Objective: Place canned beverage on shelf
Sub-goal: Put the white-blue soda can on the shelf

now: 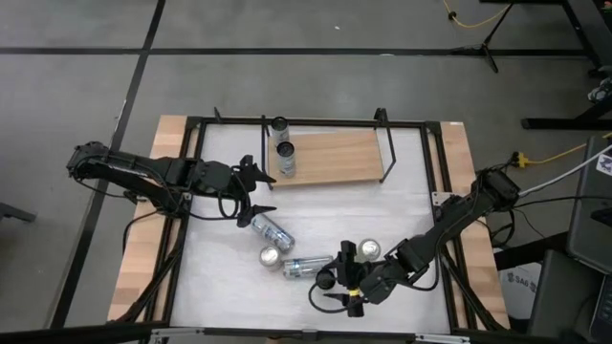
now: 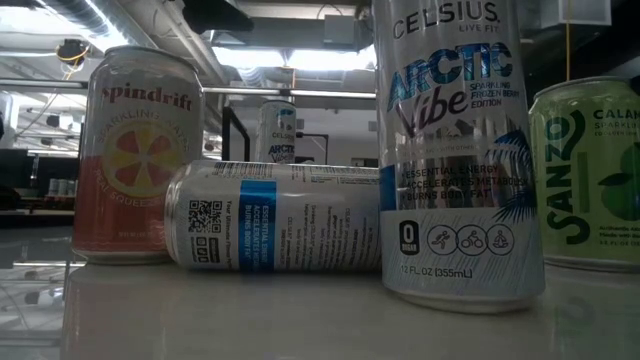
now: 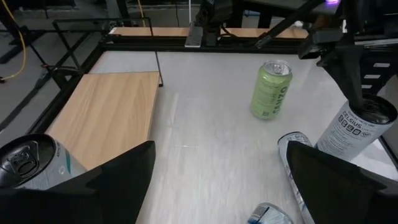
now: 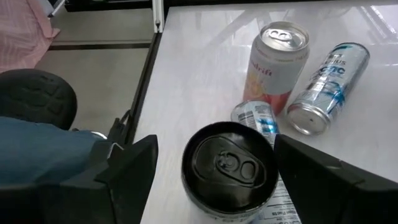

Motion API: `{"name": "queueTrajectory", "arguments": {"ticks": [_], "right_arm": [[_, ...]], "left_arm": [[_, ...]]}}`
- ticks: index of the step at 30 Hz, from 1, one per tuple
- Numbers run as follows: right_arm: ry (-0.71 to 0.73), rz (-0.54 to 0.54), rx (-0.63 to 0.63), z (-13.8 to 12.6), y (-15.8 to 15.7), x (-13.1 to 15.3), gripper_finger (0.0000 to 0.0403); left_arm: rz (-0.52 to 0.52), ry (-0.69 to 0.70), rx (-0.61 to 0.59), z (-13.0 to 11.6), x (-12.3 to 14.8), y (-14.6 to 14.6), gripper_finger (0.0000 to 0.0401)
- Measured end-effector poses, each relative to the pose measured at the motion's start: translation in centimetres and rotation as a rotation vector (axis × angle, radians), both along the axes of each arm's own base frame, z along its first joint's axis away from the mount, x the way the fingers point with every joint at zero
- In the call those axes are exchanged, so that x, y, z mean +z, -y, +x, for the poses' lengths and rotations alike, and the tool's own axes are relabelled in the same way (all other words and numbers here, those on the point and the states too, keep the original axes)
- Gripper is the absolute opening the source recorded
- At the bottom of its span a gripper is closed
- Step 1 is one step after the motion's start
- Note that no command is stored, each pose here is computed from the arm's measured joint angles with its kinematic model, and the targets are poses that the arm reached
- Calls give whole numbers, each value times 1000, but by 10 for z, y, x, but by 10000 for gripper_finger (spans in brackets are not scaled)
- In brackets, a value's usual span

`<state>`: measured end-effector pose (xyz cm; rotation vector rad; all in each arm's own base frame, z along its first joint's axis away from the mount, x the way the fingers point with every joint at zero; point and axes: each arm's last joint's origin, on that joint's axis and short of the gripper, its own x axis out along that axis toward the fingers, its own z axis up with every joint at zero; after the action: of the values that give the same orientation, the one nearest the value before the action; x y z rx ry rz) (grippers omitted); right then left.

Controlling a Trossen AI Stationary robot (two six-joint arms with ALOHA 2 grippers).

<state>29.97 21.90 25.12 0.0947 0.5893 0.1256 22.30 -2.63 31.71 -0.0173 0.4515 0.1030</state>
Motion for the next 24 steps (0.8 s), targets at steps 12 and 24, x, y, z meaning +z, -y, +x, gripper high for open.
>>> {"name": "queueTrajectory", "arguments": {"ticks": [12, 24], "right_arm": [[-4, -28, 6, 1, 0, -3, 312], [-33, -42, 13, 6, -4, -17, 312]], "left_arm": [[0, 0, 0, 0, 0, 0, 354], [0, 0, 0, 0, 0, 0, 354]]}}
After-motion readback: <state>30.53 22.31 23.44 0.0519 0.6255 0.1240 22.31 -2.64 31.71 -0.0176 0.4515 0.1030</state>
